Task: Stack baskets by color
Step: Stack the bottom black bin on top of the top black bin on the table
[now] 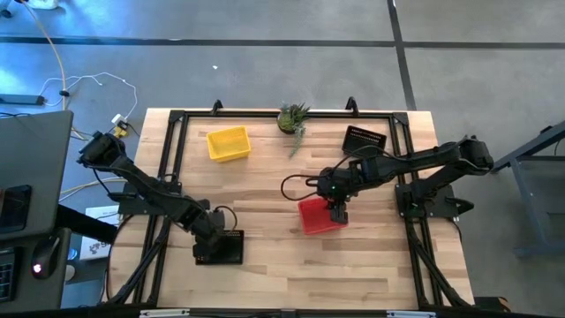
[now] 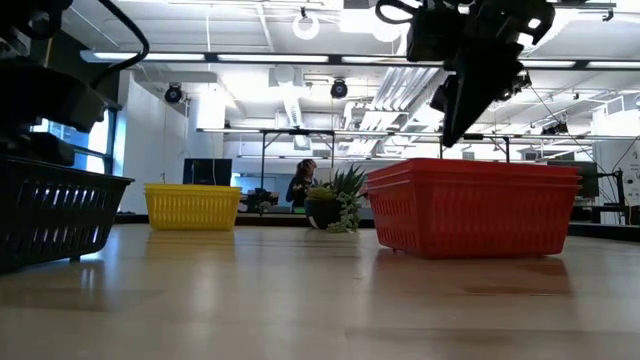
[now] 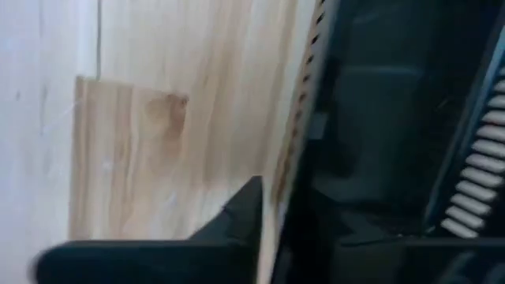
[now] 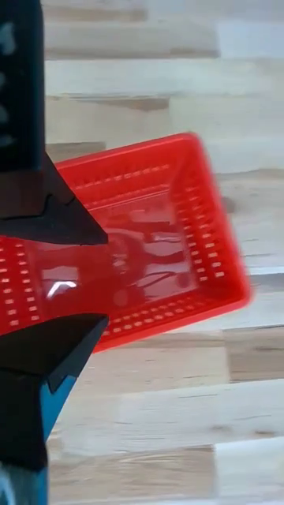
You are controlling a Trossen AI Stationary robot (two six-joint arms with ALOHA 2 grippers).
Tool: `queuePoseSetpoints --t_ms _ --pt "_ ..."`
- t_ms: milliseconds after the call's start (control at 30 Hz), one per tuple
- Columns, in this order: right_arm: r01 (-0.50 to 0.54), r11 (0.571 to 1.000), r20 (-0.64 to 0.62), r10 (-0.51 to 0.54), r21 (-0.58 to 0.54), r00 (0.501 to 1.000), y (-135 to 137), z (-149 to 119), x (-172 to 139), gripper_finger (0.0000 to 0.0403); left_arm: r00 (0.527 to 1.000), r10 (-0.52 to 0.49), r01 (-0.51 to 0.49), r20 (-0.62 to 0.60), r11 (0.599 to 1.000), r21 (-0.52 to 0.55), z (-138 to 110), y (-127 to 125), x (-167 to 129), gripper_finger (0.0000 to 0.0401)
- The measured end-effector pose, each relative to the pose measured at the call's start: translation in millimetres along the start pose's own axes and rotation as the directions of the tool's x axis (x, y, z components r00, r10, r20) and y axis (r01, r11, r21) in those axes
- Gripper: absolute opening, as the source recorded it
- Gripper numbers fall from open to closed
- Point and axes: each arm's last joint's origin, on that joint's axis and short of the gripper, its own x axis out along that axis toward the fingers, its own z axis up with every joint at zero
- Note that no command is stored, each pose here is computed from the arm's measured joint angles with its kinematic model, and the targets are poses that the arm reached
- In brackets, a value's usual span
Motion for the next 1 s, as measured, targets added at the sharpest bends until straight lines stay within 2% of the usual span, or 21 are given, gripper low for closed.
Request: queuePoseSetpoints --t_ms 100,300,467,667,867,1000 --pt "-0.007 1.000 0.043 0.008 -0.004 0.999 1 4 0 0.0138 0.999 -0.029 0.030 0.033 0.999 -0.024 3 -3 0 0.0007" --pt "-0.020 1.000 0.112 0.022 -0.017 0.993 3 11 -1 0.0138 0.992 -0.050 0.058 0.113 0.996 -0.065 15 -13 -12 0.0004" --pt "-0.038 0.998 0.163 0.047 -0.060 0.985 14 14 -1 0.0138 0.978 -0.094 0.100 0.184 0.995 -0.024 30 -25 -30 0.0001" --pt "0.004 0.990 0.259 0.032 -0.139 0.965 33 19 -1 0.0138 0.958 -0.124 0.116 0.257 0.992 0.046 51 -28 -50 0.0000" --pt "0.032 0.967 0.408 0.076 -0.252 0.910 52 28 -6 0.0138 0.940 -0.126 0.107 0.316 0.991 0.078 72 -19 -65 0.0000" --pt "0.050 0.948 0.517 0.126 -0.314 0.847 60 38 -12 0.0138 0.931 -0.089 0.070 0.354 0.995 0.066 82 -10 -69 0.0000"
